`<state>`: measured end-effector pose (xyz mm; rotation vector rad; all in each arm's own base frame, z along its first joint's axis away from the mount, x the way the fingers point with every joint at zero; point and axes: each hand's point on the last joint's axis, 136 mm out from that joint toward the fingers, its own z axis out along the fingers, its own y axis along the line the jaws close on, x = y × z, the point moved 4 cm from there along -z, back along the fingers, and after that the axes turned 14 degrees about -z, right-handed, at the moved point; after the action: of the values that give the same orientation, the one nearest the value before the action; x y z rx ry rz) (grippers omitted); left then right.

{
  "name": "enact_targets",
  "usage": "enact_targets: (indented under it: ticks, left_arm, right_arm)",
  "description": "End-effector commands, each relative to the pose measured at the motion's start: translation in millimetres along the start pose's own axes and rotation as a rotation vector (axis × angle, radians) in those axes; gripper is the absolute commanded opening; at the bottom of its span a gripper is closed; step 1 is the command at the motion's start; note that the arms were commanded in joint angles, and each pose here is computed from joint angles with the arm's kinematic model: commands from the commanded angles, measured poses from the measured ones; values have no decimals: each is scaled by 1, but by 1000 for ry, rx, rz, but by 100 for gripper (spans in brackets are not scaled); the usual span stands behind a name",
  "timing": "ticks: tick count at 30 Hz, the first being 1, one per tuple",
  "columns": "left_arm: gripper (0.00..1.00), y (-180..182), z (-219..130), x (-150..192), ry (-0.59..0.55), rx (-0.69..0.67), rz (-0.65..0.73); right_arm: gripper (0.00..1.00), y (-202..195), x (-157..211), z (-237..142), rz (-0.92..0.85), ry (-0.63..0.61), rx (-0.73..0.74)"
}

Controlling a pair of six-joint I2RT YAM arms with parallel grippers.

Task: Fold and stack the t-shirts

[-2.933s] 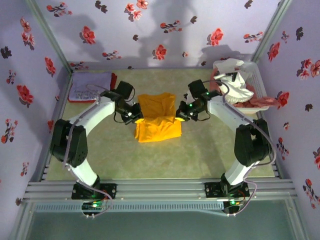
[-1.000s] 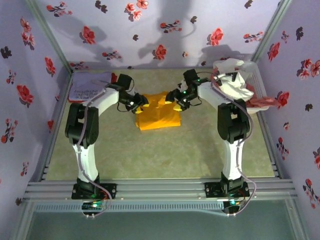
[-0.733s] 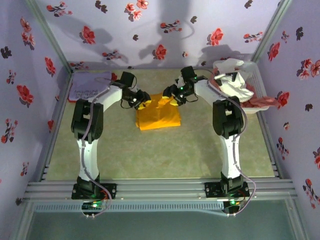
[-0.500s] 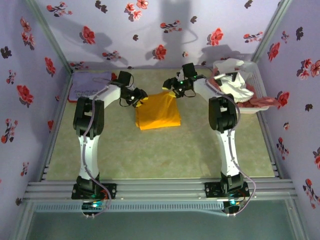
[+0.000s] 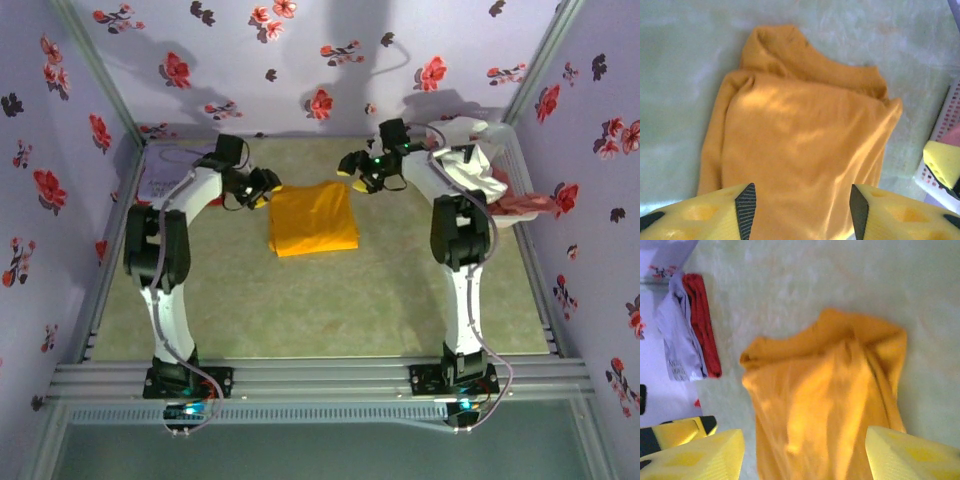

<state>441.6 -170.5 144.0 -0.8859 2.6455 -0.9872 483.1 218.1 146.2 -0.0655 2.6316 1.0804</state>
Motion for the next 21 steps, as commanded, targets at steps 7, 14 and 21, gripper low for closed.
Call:
enact_targets:
  ticks: [7,14,21]
  left_arm:
    - [56,56,11,42,66,-89,4]
    - [56,64,39,56,112,-112,20]
    - [45,57,52,66,136,-42,0]
  right_arm:
    - [66,-22,83,2,-21,138,107]
    - [67,-25,97,21,-34,198,100]
    - [66,-22,108,35,-29,236,75]
